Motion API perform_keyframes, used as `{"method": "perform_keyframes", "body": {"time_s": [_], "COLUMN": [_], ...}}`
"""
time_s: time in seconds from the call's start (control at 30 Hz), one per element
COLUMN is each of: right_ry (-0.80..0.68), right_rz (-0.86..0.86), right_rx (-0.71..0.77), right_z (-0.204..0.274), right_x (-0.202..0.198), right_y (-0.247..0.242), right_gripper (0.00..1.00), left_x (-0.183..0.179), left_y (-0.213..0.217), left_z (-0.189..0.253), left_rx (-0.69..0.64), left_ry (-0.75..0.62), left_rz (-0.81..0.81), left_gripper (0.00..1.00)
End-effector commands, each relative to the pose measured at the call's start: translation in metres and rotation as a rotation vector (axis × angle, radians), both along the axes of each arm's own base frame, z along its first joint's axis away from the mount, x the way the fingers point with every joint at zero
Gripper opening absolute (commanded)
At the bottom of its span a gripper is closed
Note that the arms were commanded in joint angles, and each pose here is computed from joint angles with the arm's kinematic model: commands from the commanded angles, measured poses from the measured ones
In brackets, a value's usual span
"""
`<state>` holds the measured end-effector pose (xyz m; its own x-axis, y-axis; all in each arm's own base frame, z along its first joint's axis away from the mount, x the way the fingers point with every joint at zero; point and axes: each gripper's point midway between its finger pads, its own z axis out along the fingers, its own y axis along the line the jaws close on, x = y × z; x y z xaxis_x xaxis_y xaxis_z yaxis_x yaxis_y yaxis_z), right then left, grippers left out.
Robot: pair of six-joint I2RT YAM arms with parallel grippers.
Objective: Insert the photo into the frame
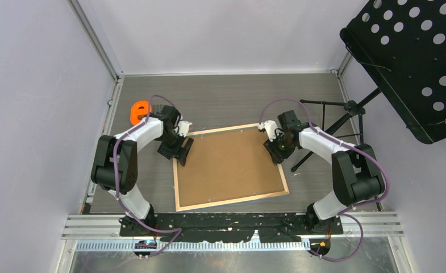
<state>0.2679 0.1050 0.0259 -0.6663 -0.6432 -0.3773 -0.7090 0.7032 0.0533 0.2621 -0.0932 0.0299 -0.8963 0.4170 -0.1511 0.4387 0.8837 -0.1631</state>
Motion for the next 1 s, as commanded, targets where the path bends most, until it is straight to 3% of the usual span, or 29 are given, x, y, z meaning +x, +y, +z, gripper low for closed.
{"method": "perform_keyframes", "body": {"time_s": [0.0, 0.97], "right_ry": [-0.008, -0.02], "right_rz": [0.031, 0.092], "right_rx": [-0.003, -0.07], "right_z": [0.007, 0.004], "right_x": [0.0, -0.001], "right_y": [0.0, -0.012], "right_gripper": [0.48, 0.48], "left_x": [0.008, 0.008], "left_y": [-0.001, 0.0], "left_z": [0.012, 0.012], "left_rx": [-0.009, -0.009], "left_ry": [-0.046, -0.044], "left_rz": [-0.017, -0.014], "left_gripper": [0.74, 0.74]}}
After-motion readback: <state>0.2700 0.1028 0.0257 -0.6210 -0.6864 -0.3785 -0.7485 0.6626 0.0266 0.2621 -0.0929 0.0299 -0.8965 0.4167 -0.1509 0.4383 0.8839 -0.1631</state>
